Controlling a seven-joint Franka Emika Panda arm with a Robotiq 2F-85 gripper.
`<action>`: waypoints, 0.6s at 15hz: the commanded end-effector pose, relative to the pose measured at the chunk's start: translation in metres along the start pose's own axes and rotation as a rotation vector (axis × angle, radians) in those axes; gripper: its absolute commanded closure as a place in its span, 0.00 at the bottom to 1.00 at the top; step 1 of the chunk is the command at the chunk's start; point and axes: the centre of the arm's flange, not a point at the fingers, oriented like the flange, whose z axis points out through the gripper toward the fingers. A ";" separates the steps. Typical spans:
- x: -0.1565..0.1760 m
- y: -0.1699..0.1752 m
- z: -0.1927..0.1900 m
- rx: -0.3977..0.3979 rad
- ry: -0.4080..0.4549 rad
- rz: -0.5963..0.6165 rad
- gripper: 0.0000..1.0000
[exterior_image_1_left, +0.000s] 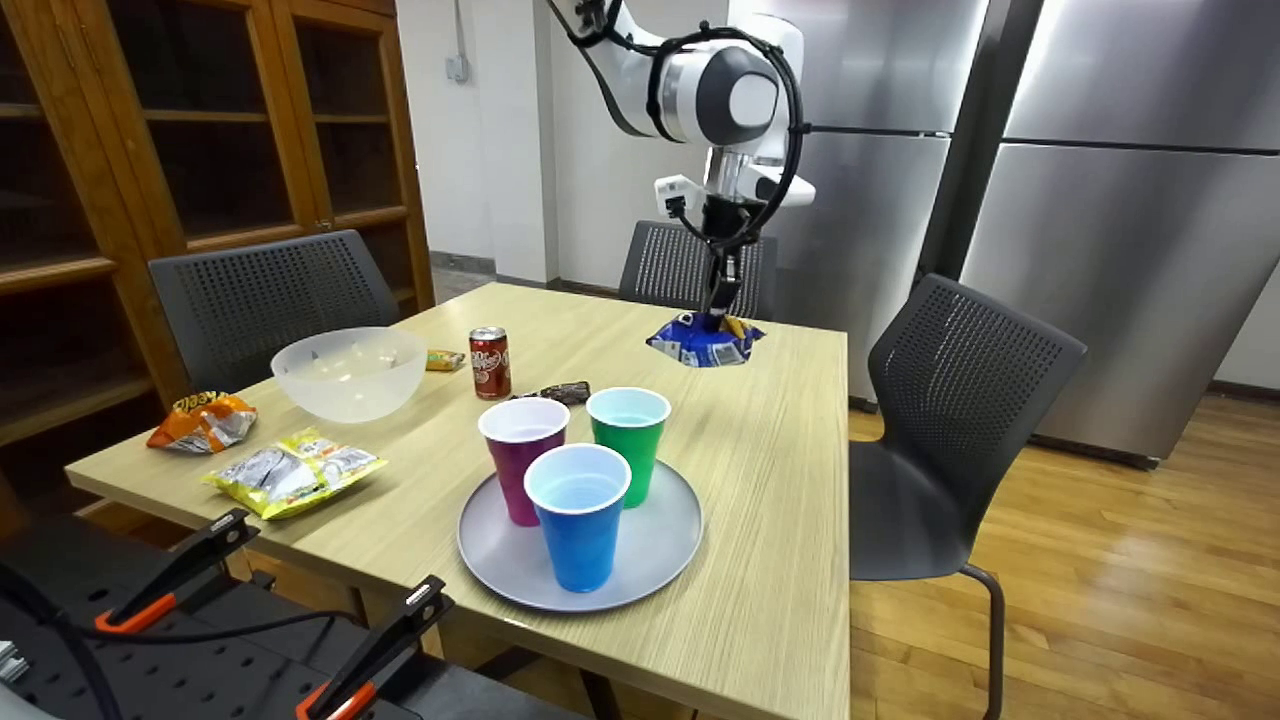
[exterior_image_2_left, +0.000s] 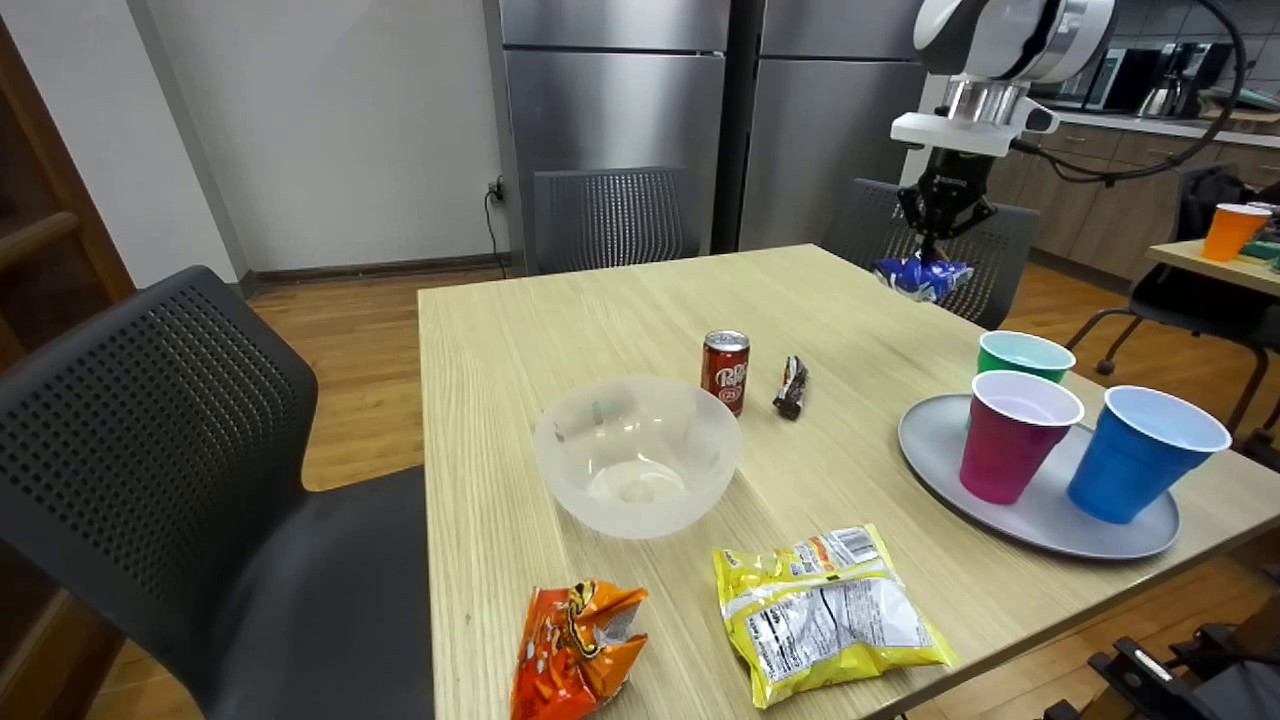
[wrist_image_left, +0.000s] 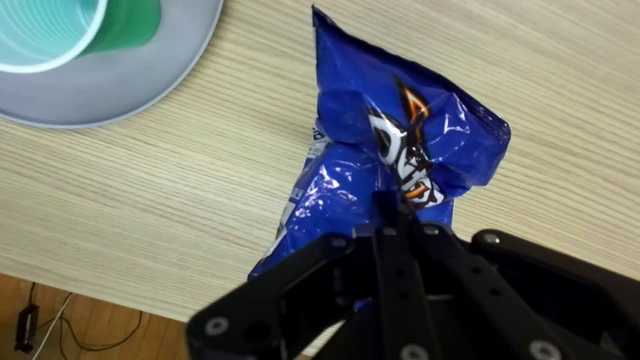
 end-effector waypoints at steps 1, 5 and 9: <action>-0.046 0.001 -0.033 0.052 0.020 -0.030 1.00; -0.093 -0.013 -0.052 0.087 0.046 -0.092 1.00; -0.150 -0.026 -0.064 0.115 0.062 -0.171 1.00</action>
